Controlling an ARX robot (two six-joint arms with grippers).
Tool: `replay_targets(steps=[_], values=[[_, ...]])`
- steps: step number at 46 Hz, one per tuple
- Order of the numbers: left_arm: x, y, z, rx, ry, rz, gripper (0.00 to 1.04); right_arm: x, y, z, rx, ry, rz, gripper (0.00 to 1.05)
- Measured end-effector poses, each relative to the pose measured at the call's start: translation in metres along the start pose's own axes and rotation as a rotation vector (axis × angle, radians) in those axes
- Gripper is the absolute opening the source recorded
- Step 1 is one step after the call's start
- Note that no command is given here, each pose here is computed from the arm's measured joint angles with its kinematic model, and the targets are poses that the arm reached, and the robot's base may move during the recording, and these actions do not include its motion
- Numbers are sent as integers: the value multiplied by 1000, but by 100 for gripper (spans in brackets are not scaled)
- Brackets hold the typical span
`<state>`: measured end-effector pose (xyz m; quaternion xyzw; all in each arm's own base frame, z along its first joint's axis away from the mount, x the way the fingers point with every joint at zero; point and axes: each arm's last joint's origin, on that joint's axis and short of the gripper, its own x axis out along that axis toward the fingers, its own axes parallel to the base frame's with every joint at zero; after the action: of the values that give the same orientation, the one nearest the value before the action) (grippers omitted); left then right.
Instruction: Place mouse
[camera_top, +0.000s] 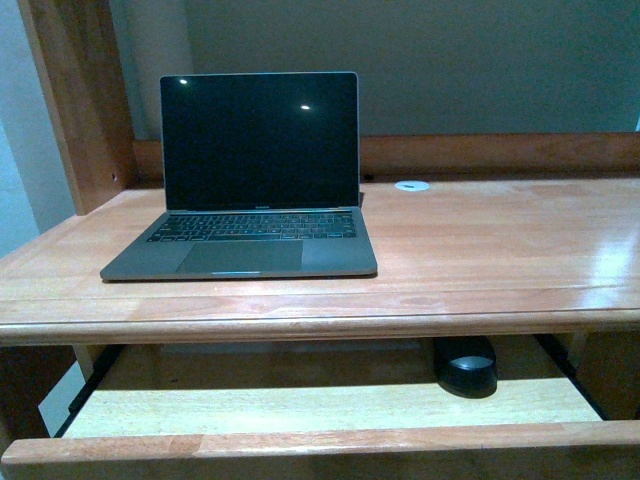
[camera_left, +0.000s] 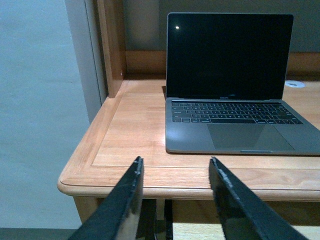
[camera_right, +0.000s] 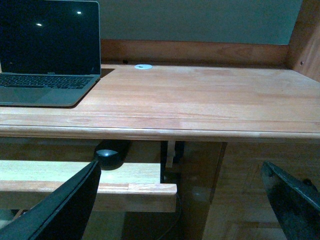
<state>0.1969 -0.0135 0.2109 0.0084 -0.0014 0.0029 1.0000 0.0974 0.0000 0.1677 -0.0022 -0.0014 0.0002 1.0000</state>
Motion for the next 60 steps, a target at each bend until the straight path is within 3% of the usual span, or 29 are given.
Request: replay_targets(steps=[11, 46, 60], values=[[-21, 13, -18, -5, 21, 0, 1, 0, 0, 0, 0, 0, 0, 98], [-66, 13, -45, -17, 11, -5, 2, 0, 0, 0, 0, 0, 0, 98], [-74, 13, -42, -17, -8, -5, 2, 0, 0, 0, 0, 0, 0, 98]])
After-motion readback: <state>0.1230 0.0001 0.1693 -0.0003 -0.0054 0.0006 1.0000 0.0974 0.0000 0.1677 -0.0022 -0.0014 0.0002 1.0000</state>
